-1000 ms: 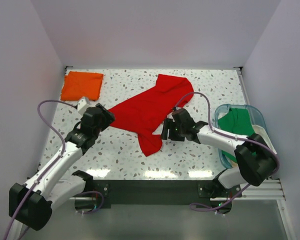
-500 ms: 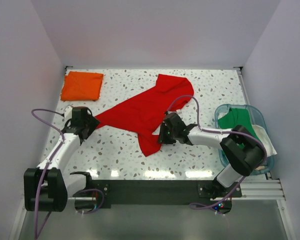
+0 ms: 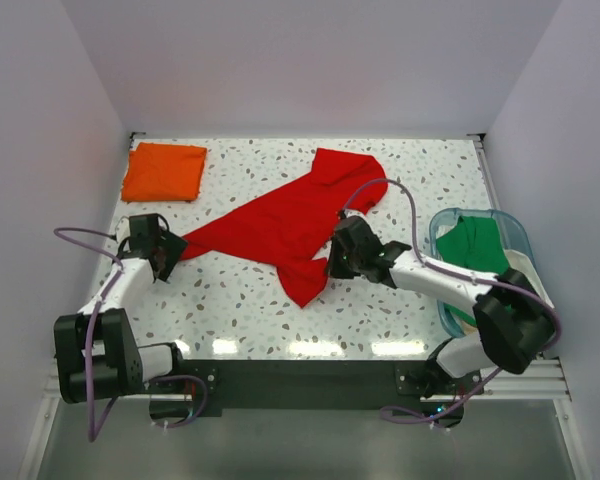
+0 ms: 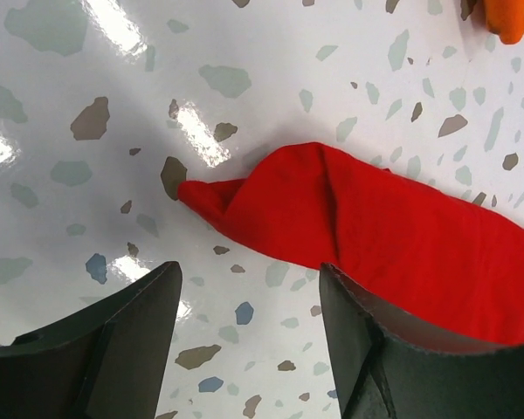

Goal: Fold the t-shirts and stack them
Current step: Flatten the tshirt out

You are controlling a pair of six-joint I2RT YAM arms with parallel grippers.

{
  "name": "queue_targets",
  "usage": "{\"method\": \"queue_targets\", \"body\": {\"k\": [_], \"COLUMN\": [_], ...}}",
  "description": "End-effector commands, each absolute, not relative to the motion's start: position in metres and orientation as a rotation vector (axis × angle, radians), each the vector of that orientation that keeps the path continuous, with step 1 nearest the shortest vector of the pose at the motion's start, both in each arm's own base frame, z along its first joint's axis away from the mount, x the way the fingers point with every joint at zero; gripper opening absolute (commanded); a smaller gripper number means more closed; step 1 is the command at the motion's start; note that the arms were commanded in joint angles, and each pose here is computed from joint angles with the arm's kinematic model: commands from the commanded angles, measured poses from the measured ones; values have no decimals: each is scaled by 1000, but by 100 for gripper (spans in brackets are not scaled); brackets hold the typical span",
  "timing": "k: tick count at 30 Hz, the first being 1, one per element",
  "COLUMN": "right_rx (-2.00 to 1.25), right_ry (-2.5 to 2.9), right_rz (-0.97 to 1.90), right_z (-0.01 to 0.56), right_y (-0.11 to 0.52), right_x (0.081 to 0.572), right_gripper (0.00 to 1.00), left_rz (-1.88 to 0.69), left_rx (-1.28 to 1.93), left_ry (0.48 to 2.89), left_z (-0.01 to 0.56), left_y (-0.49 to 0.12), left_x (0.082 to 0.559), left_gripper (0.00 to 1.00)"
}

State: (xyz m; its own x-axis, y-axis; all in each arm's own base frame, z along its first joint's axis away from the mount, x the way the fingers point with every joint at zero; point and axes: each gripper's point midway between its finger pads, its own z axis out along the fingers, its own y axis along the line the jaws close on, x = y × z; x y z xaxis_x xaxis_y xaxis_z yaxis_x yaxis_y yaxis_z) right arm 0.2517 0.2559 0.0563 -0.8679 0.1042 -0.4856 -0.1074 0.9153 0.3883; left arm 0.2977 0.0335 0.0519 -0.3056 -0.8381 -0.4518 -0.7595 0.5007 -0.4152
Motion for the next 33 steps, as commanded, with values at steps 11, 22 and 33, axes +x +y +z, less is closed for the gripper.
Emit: {"method": "queue_targets", "body": {"k": [11, 22, 33], "right_rx": [99, 124, 111], "right_ry": [2190, 2184, 2212], "right_rz": [279, 269, 292], "right_z": [209, 217, 205], "right_y": [161, 142, 149], "right_x": [287, 289, 290], "right_gripper": [0, 0, 0], "left_rz": [-331, -318, -183], "left_rx": [-1296, -1263, -1062], "left_ry": [2043, 2096, 2144], "left_z": [67, 49, 48], "left_y": [29, 21, -2], "left_x": [330, 304, 255], "left_gripper": [73, 66, 69]}}
